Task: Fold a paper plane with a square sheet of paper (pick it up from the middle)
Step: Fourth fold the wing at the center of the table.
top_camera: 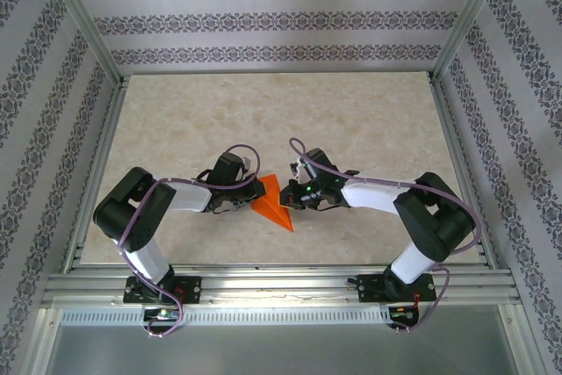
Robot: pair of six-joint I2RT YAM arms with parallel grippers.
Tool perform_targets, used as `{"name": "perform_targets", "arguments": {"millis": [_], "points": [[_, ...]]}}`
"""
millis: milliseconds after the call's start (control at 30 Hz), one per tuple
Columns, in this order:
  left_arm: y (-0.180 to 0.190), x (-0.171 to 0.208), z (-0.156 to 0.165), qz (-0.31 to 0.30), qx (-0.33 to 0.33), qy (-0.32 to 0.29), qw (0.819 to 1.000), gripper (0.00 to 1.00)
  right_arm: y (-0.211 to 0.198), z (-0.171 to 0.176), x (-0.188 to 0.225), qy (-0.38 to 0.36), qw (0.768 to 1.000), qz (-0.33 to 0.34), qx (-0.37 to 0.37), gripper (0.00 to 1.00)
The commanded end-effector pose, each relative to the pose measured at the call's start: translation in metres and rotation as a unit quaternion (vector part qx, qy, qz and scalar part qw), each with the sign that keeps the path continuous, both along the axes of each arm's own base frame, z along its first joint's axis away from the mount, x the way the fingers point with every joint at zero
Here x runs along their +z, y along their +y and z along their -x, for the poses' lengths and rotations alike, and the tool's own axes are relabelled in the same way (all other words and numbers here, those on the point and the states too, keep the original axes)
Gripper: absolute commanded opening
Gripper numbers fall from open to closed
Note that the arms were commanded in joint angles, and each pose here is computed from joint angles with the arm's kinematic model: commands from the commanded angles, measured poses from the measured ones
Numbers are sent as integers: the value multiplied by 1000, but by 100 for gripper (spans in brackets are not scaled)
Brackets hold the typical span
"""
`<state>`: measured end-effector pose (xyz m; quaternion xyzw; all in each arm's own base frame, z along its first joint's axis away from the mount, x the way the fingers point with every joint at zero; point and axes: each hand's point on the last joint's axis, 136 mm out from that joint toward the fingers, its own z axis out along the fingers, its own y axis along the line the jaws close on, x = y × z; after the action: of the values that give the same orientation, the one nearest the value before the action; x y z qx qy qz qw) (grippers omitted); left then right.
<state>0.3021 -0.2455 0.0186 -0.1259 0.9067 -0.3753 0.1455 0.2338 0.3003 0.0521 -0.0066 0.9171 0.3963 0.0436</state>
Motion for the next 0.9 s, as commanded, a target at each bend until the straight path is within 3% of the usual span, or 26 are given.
{"name": "perform_targets", "arguments": {"millis": [0, 200, 467, 700, 867], "points": [[4, -16, 9, -18, 0, 22, 1000, 6, 13, -7, 8, -3, 1000, -25, 0, 0], [4, -15, 8, -20, -1, 21, 1000, 6, 20, -7, 1, 13, 999, -34, 9, 0], [2, -11, 4, -20, -4, 14, 1000, 6, 5, 9, -40, 53, 999, 11, 6, 0], [-15, 22, -9, -1, -44, -23, 999, 9, -16, 30, -70, 82, 996, 46, -2, 0], [-14, 38, 0, 0, -51, -30, 998, 9, -17, 27, -67, 76, 996, 50, -4, 0]]}}
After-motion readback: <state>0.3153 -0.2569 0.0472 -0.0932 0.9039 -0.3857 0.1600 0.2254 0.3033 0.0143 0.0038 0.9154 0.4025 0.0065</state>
